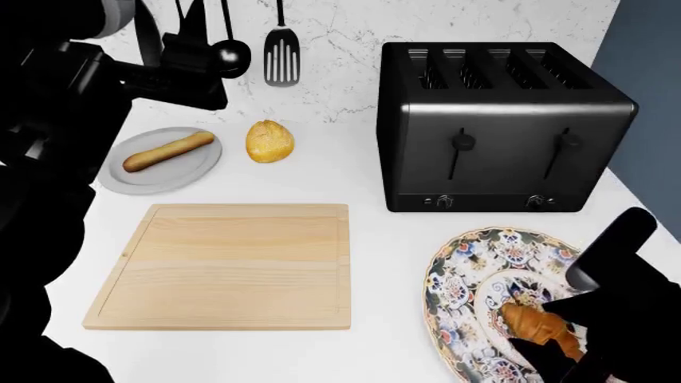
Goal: From the different types of pastries on the counter, select a croissant and place it on the cutting board. Then retrieve a jar of jam from the cabinet and place it alongside the croissant on the cutting board.
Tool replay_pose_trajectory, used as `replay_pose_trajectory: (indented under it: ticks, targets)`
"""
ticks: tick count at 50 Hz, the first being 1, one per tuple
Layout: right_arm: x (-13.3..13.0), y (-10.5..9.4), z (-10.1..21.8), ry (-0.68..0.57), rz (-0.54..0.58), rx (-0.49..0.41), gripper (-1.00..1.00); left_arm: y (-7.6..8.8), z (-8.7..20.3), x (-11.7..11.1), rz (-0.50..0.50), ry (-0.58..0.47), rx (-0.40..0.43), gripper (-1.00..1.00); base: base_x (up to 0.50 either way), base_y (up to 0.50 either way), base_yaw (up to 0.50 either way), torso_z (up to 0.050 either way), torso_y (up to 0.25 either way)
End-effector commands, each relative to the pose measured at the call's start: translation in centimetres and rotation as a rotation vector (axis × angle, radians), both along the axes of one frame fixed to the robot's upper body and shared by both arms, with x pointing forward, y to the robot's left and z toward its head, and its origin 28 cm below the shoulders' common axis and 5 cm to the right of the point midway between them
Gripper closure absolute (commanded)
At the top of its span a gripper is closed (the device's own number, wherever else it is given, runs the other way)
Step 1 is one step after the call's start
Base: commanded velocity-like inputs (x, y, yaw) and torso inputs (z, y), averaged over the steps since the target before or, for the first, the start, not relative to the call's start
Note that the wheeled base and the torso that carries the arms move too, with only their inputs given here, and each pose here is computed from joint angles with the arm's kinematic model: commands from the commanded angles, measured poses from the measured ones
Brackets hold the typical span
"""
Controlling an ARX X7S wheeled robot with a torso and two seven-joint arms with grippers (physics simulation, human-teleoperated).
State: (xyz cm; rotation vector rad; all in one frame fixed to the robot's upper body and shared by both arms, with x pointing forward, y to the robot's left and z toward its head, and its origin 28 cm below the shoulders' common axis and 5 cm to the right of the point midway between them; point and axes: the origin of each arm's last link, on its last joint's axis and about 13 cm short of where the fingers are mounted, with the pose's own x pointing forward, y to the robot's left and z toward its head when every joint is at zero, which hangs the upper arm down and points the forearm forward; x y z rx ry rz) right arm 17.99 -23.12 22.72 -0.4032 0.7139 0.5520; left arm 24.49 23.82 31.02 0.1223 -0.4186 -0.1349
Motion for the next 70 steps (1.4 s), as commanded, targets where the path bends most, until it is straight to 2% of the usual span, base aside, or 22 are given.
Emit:
replay_pose_trajectory:
  ticks: [1,11,18,26,35,42,46,54,70]
  targets:
    - [0.1,-0.1,0.5,-0.016,-0.013,-0.018,1.00,0.0,-0.1,0.0,0.001,0.002,0.000,-1.00,0.00,0.00,0.00,0.000,0.000]
    - [0.4,-0.2,4.6,-0.163,-0.015,-0.019,1.00,0.1,-0.2,0.0,0.002,0.004,0.000,-1.00,0.00,0.00,0.00,0.000,0.000]
    - [1.6,1.2,6.8,-0.224,0.045,-0.009,1.00,0.4,-0.2,-0.1,0.011,0.002,-0.011,-1.00,0.00,0.00,0.00,0.000,0.000]
    - [3.9,4.2,9.8,-0.280,0.172,0.000,1.00,1.2,0.0,-0.5,0.039,-0.006,-0.029,-1.00,0.00,0.00,0.00,0.000,0.000]
    - [6.4,8.7,12.1,-0.308,0.334,-0.001,1.00,1.8,0.4,-0.9,0.056,-0.023,-0.047,-1.00,0.00,0.00,0.00,0.000,0.000]
    - [8.0,12.0,12.1,-0.304,0.452,0.031,1.00,2.1,0.7,-1.1,0.062,-0.032,-0.055,-1.00,0.00,0.00,0.00,0.000,0.000]
    - [9.4,14.0,12.0,-0.302,0.492,0.104,1.00,2.2,0.6,-1.1,0.063,-0.029,-0.052,-1.00,0.00,0.00,0.00,0.000,0.000]
    - [11.4,17.6,12.3,-0.322,0.553,0.137,1.00,2.3,0.5,-1.1,0.062,-0.029,-0.055,-1.00,0.00,0.00,0.00,0.000,0.000]
    - [12.1,22.5,10.6,-0.281,0.655,0.185,1.00,2.5,1.2,-1.3,0.061,-0.044,-0.058,-1.00,0.00,0.00,0.00,0.000,0.000]
